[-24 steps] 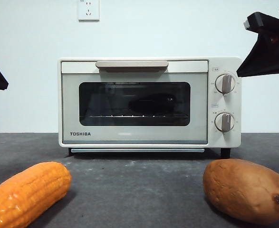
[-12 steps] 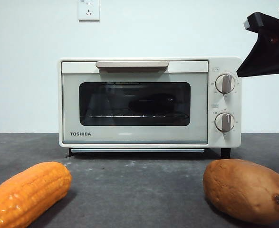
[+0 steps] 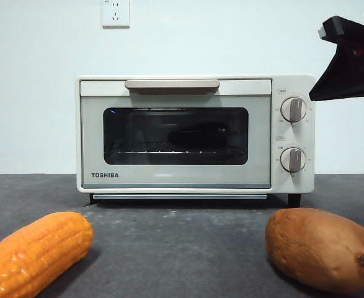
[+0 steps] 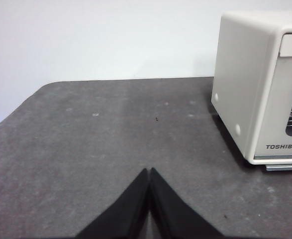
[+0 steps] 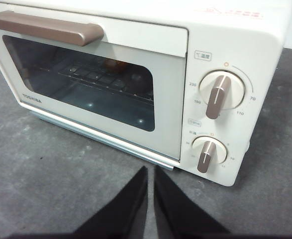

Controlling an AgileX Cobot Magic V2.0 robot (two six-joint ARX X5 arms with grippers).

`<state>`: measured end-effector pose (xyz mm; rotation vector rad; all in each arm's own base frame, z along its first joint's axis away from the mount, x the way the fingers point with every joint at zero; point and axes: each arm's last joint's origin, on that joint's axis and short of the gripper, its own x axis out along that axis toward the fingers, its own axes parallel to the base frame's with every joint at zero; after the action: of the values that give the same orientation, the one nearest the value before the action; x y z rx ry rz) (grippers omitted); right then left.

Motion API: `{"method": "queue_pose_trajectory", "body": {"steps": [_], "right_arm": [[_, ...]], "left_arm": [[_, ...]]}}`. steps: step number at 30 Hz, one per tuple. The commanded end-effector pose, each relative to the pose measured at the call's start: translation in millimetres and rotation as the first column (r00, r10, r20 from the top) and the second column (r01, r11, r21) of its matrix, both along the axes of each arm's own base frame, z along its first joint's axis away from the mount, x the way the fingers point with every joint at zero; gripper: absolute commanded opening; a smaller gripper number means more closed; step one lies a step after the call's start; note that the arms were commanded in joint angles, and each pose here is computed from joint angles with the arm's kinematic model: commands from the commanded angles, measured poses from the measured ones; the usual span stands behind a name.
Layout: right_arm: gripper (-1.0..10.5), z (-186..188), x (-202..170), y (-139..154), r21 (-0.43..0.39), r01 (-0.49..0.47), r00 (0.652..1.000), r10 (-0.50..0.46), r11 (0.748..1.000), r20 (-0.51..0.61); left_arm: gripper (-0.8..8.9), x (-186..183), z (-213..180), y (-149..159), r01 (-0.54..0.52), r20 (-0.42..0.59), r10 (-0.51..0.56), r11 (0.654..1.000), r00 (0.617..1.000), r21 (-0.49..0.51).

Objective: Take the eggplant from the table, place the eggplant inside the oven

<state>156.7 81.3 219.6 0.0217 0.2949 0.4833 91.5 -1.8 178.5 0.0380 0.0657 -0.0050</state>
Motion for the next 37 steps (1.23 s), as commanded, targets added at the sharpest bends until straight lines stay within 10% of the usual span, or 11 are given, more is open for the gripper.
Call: {"method": "queue_pose_trajectory", "body": {"steps": [1, 26, 37], "right_arm": [[0.1, 2.1, 0.5, 1.4, 0.014, -0.004, 1.000, 0.004, 1.000, 0.005], [0.1, 6.1, 0.1, 1.4, 0.030, -0.004, 0.999, 0.003, 1.000, 0.039], [0.1, 48.0, -45.0, -43.3, 0.058, 0.146, 0.907, -0.157, 0.988, 0.390]], "left_arm": [[0.06, 0.5, -0.8, 0.3, -0.002, 0.007, 0.002, 1.000, 1.000, 0.011], [0.06, 3.8, -21.5, 0.2, 0.001, -0.070, -0.001, 1.000, 0.998, 0.012], [0.06, 3.8, -21.5, 0.2, 0.001, -0.070, -0.001, 1.000, 0.998, 0.012]]}}
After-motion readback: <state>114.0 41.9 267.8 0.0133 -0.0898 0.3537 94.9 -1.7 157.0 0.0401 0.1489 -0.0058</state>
